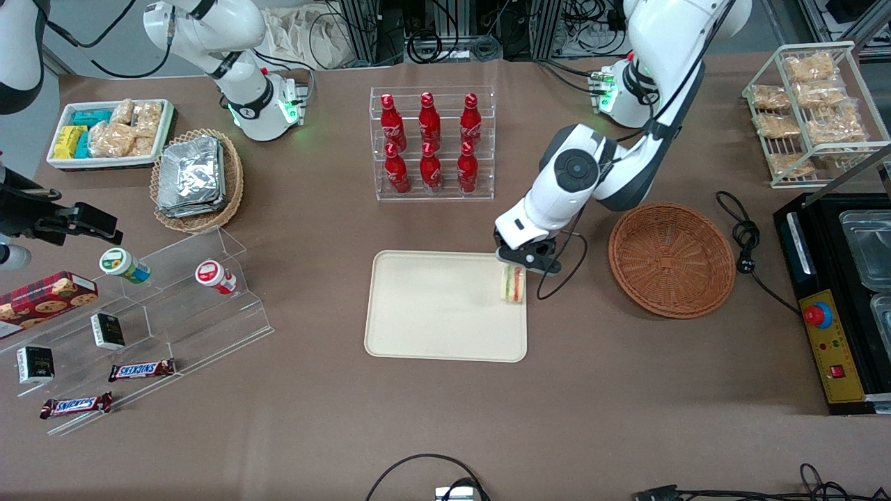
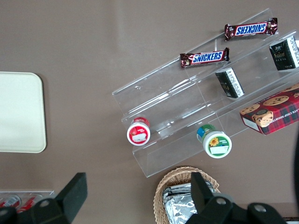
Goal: Place sandwich from basket to tray
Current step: 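Lift the sandwich and carry it with the left gripper over the tray, then lower the sandwich onto the tray and open the left gripper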
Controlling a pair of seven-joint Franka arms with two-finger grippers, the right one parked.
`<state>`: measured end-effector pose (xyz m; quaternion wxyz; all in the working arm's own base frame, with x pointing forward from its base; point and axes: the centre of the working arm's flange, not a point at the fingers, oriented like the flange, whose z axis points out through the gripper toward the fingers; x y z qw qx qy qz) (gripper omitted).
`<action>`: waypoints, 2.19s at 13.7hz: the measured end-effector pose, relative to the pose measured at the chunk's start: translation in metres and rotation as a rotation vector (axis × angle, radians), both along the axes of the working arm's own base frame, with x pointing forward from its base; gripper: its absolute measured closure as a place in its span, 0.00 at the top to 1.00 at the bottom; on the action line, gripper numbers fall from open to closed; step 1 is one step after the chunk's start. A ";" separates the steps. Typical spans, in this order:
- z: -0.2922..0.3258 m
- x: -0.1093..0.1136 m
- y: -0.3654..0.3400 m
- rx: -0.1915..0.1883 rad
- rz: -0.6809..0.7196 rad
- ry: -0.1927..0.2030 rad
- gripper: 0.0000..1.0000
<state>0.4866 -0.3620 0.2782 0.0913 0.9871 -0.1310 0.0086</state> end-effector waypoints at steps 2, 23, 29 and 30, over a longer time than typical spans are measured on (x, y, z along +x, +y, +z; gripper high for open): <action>-0.013 0.004 -0.012 0.012 -0.009 -0.002 0.22; -0.029 0.051 -0.045 0.036 0.145 -0.057 1.00; 0.058 0.116 -0.012 0.122 0.365 -0.044 1.00; 0.074 0.128 0.004 0.151 0.400 -0.042 1.00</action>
